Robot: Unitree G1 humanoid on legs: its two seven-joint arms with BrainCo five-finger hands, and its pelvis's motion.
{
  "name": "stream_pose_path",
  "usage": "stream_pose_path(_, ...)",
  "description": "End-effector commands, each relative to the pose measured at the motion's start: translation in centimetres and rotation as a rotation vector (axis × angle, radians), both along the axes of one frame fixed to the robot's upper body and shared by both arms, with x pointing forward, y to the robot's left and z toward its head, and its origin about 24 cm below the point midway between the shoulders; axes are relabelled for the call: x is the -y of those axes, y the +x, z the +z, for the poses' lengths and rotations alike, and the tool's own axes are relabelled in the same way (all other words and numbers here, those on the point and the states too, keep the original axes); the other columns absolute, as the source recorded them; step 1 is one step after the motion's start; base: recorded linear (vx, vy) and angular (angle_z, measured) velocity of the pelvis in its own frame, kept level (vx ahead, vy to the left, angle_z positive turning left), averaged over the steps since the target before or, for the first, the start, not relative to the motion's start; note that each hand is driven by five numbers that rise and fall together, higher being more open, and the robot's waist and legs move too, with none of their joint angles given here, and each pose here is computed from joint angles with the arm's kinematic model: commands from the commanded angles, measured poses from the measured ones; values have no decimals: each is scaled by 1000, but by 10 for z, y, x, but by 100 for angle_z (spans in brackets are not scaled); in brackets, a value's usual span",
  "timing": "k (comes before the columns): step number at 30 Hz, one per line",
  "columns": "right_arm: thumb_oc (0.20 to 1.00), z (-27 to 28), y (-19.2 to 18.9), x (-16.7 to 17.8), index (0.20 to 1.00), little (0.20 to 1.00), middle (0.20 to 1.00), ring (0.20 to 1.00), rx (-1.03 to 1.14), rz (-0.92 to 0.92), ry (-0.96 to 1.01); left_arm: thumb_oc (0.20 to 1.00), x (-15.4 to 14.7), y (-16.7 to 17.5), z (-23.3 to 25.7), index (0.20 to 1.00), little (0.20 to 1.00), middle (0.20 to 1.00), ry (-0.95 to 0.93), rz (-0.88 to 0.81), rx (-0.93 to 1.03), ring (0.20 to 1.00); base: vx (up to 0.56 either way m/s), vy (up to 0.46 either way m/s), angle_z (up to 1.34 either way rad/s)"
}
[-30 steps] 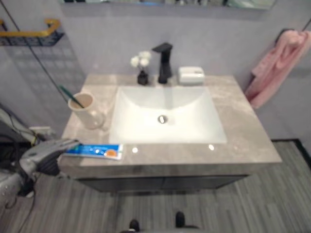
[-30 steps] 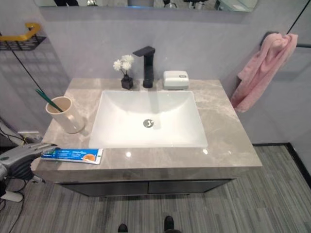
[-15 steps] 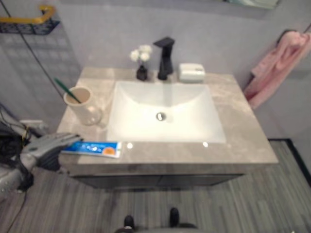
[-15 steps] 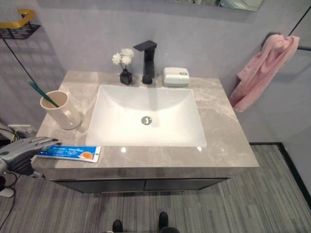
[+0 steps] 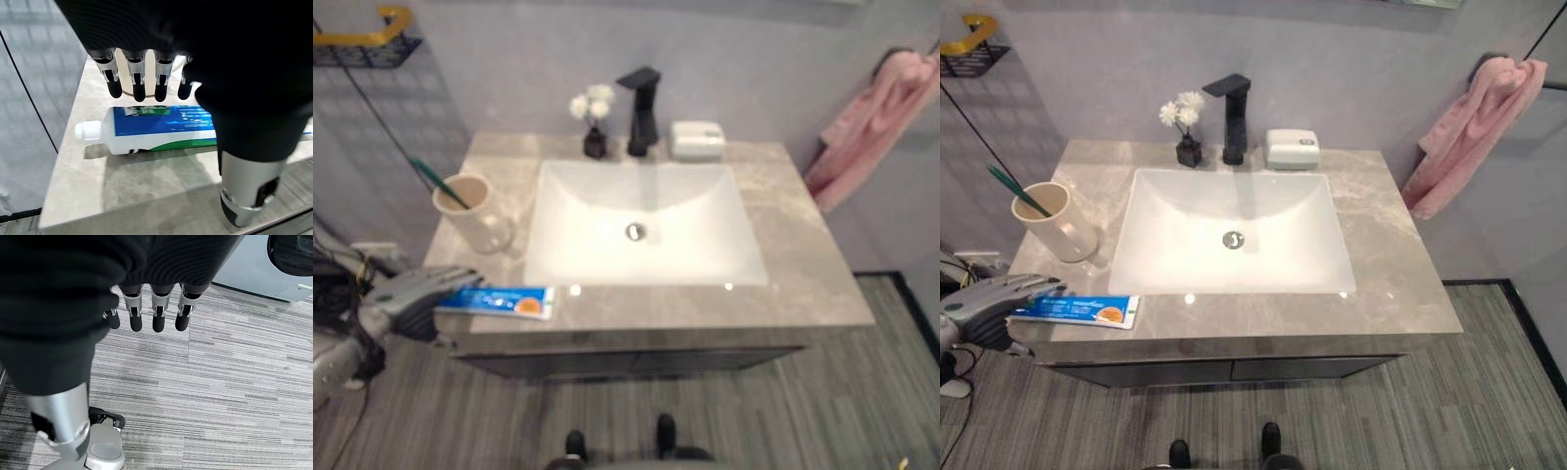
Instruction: Put brush and paste in cup on sink, flatten towel.
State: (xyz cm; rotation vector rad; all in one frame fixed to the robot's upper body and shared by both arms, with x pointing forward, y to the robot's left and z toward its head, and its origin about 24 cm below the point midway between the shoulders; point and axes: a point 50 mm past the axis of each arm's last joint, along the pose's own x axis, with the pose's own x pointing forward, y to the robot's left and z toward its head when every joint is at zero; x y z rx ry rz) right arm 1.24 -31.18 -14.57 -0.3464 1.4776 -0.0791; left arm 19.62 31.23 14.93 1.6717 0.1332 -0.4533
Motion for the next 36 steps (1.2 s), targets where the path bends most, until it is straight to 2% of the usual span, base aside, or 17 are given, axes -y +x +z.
stream_pose_path(1,1000,4,8,9,1000,1000,1000,1000,13,17,-26,1000,-15,15,25,1000,1000,1000,52,47,137,1000,0,0,0)
stream_pose_path(14,1000,5,11,9,1000,1000,1000,1000,28,18,-29,1000,-35,16,11,1000,1000,1000,50,136,109,1000,0,0,0)
stream_pose_path(15,1000,5,12,9,1000,1000,1000,1000,32,19,-29,934,-35,16,11,934,934,934,50,135,108,934,0,0,0)
stream_pose_path(17,1000,5,12,9,1000,1000,1000,1000,37,19,-30,733,-35,16,10,733,733,733,43,141,107,733,0,0,0)
stream_pose_path(18,1000,5,11,9,1000,1000,1000,1000,35,18,-32,533,-34,17,9,533,533,533,35,139,104,533,0,0,0)
stream_pose_path(19,1000,5,12,9,1000,1000,1000,1000,38,17,-31,507,-34,17,9,507,507,507,33,139,103,507,0,0,0)
stream_pose_path(20,1000,5,11,9,1000,1000,1000,1000,37,18,-29,445,-34,18,9,445,445,445,29,137,103,445,0,0,0)
stream_pose_path(22,1000,5,12,9,1000,1000,1000,1000,36,19,-31,200,-33,19,8,200,200,200,23,136,101,200,0,0,0)
stream_pose_path(36,1000,5,8,10,1000,1000,1000,1000,32,-9,-39,200,-28,18,-11,200,200,200,51,107,21,200,5,-2,-3)
